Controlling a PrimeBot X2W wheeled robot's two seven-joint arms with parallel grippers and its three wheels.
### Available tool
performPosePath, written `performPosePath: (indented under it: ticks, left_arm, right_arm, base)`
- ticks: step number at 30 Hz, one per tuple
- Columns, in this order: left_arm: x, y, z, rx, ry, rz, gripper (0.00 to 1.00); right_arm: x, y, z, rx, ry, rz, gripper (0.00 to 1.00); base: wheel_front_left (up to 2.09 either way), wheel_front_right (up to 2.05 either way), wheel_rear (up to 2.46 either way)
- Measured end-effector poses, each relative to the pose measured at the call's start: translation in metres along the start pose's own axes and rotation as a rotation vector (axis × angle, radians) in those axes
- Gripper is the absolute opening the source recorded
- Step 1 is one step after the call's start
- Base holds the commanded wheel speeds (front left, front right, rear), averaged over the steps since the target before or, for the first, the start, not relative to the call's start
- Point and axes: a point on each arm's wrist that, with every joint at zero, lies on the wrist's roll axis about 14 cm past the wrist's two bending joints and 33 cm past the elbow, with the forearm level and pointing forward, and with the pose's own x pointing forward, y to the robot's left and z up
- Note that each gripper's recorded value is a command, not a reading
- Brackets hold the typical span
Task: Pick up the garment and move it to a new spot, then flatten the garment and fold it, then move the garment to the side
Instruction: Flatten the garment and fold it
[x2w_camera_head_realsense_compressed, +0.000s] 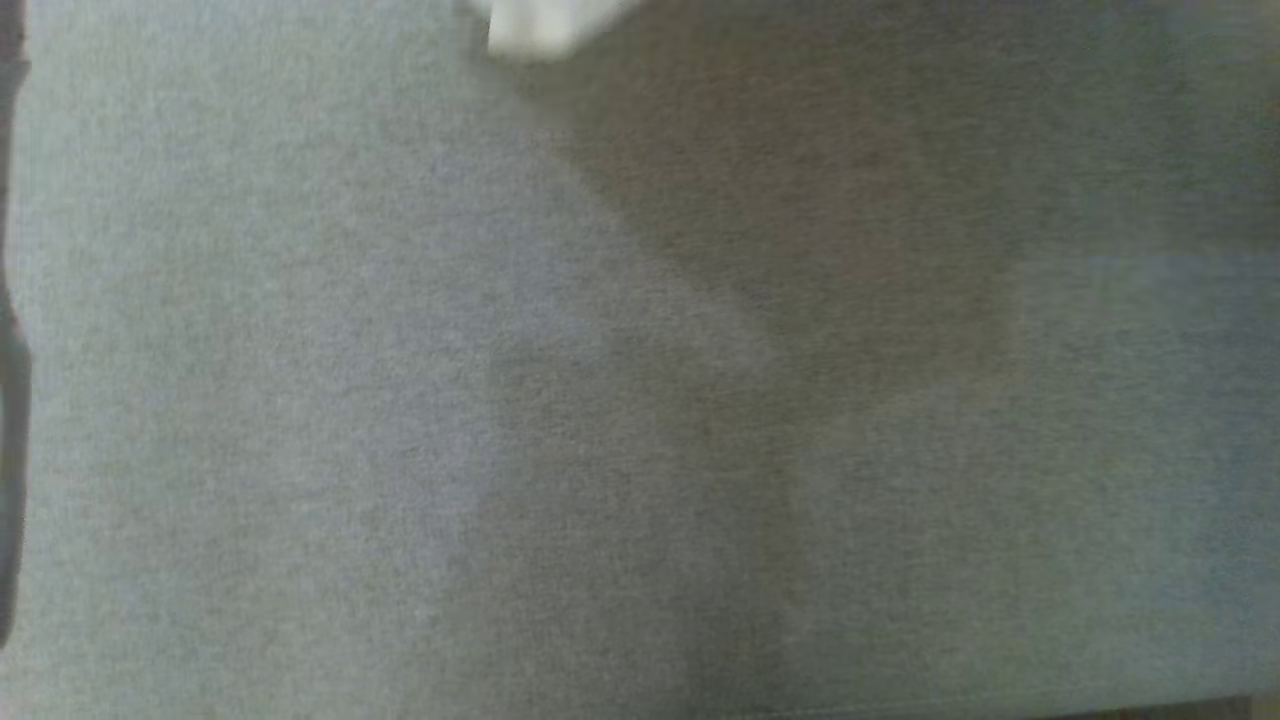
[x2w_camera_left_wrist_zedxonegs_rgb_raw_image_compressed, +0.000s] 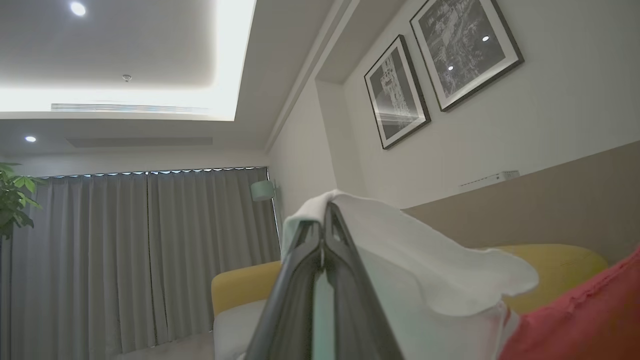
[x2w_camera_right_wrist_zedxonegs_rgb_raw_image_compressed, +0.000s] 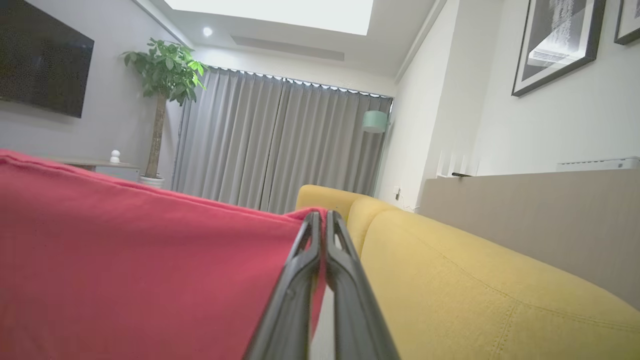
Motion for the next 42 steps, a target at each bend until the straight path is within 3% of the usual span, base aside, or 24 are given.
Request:
performPosePath:
  ticks: [5,11,16,23,35,42]
  left_arm:
    - [-0.027,-0.002,-0.057,-0.067,0.109,0.004,0.0]
    - [-0.121,-0.011,-0.134,-0.171,0.347,0.053,0.0]
    - [-0.192,-0.038,-0.138,-0.249,0.437,0.068,0.0]
    - [-0.313,-0.087,-0.129,-0.346,0.642,0.146,0.0]
    - [-0.409,-0.155,-0.098,-0.492,0.815,0.23,0.0]
    - [-0.407,-0.163,-0.097,-0.519,0.816,0.217,0.0]
  right_arm:
    - [-0.002,0.019,-0.059,0.008,0.107,0.038,0.0]
    - [-0.042,0.047,-0.127,0.075,0.283,0.072,0.0]
    - [-0.086,0.049,-0.133,0.119,0.342,0.053,0.0]
    - [-0.183,0.053,-0.136,0.142,0.46,0.039,0.0]
    - [-0.308,0.066,-0.134,0.151,0.618,0.009,0.0]
    - [-0.316,0.064,-0.132,0.162,0.621,-0.02,0.0]
  base:
    - [0.0,0.0,0.0]
    - [0.0,0.0,0.0]
    - [0.0,0.0,0.0]
    - [0.0,0.0,0.0]
    - [0.0,0.0,0.0]
    - [0.0,0.0,0.0]
